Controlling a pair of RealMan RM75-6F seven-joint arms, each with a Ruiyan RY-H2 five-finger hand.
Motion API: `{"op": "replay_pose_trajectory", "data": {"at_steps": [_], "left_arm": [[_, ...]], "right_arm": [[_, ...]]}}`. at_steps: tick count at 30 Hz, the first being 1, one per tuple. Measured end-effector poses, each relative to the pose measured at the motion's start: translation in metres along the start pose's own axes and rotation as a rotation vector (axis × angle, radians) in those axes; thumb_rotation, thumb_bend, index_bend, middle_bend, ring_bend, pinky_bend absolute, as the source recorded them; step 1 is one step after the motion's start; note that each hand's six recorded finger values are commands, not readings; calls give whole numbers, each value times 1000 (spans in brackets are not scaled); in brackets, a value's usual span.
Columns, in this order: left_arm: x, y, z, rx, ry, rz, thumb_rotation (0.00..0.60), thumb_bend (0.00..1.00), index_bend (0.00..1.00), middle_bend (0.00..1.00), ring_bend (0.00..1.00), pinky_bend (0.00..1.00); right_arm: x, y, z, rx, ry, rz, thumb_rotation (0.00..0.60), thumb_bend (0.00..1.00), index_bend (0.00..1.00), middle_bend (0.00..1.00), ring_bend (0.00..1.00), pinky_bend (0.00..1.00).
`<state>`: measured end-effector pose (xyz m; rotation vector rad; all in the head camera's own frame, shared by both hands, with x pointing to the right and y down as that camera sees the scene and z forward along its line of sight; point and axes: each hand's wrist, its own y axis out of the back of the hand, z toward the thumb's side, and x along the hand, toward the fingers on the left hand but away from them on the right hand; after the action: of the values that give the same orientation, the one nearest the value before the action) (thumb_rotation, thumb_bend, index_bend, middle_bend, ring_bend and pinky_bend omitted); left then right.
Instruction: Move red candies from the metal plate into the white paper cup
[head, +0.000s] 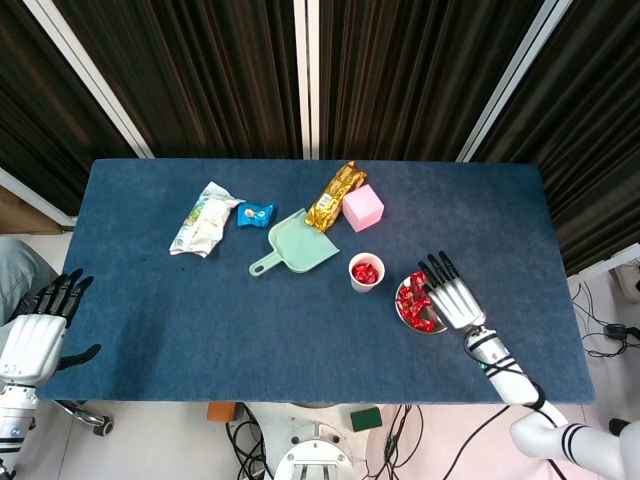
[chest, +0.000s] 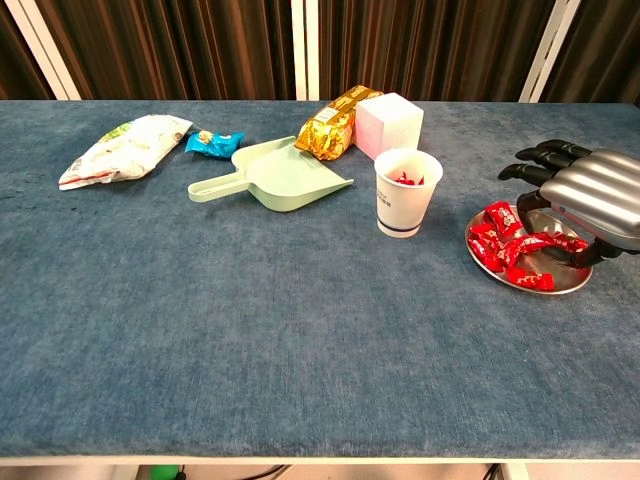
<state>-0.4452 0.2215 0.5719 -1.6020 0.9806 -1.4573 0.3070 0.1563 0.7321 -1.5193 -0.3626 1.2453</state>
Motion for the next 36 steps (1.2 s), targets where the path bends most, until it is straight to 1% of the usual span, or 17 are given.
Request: {"op": "replay_pose_trajectory", "data": {"at_steps": [2, 5, 11, 15, 20, 23, 25, 26, 28, 30, 33, 36], "left_arm": [[0, 0, 0, 0, -1, 0, 600, 95, 72, 31, 0, 146], [0, 0, 0, -1, -2, 2, 600, 94, 72, 31, 1, 146], [-1, 1, 1, -1, -7, 2, 600, 94, 72, 31, 1, 146], [-1, 0, 2, -1, -9, 1, 600, 96, 72, 31, 1, 146], [0, 1, 1, -3, -8, 1, 600, 95, 72, 31, 1, 146], [0, 1, 0, -6, -6, 3, 600, 95, 72, 31, 1, 146], [0, 2, -1, -7, -4, 4, 600, 94, 72, 31, 1, 146], [0, 2, -1, -8, -3, 3, 600, 95, 72, 31, 1, 146], [0, 1, -2, -8, -2, 0, 600, 95, 72, 31, 1, 146], [1, 0, -3, -8, 1, -6, 600, 96, 72, 31, 1, 146], [2, 1, -3, -8, 1, -3, 600, 96, 72, 31, 1, 146], [1, 1, -3, -7, 1, 0, 600, 94, 72, 31, 1, 146]], "right_arm": [[1, 4, -2, -4, -4, -14, 600, 446, 707, 95, 0, 0], [4, 16, -6, -15, -12, -56, 600, 445, 708, 96, 0, 0], [3, 53, -4, -52, -6, -158, 600, 446, 711, 98, 0, 0], [-10, 82, 7, -51, 19, -226, 600, 444, 714, 99, 0, 0], [-28, 96, 26, -36, 42, -255, 600, 407, 714, 98, 0, 0], [-42, 100, 38, -48, 51, -252, 600, 406, 706, 95, 0, 0], [-51, 102, 46, -57, 59, -250, 600, 406, 683, 93, 0, 0], [-54, 102, 49, -58, 62, -249, 600, 405, 657, 91, 0, 0], [-59, 101, 53, -57, 70, -243, 600, 395, 564, 84, 0, 0], [-63, 100, 57, -55, 80, -233, 600, 366, 400, 73, 0, 0], [-64, 100, 62, -50, 102, -228, 600, 330, 209, 64, 0, 0], [-62, 101, 60, -55, 100, -236, 600, 320, 111, 60, 0, 0]]}}
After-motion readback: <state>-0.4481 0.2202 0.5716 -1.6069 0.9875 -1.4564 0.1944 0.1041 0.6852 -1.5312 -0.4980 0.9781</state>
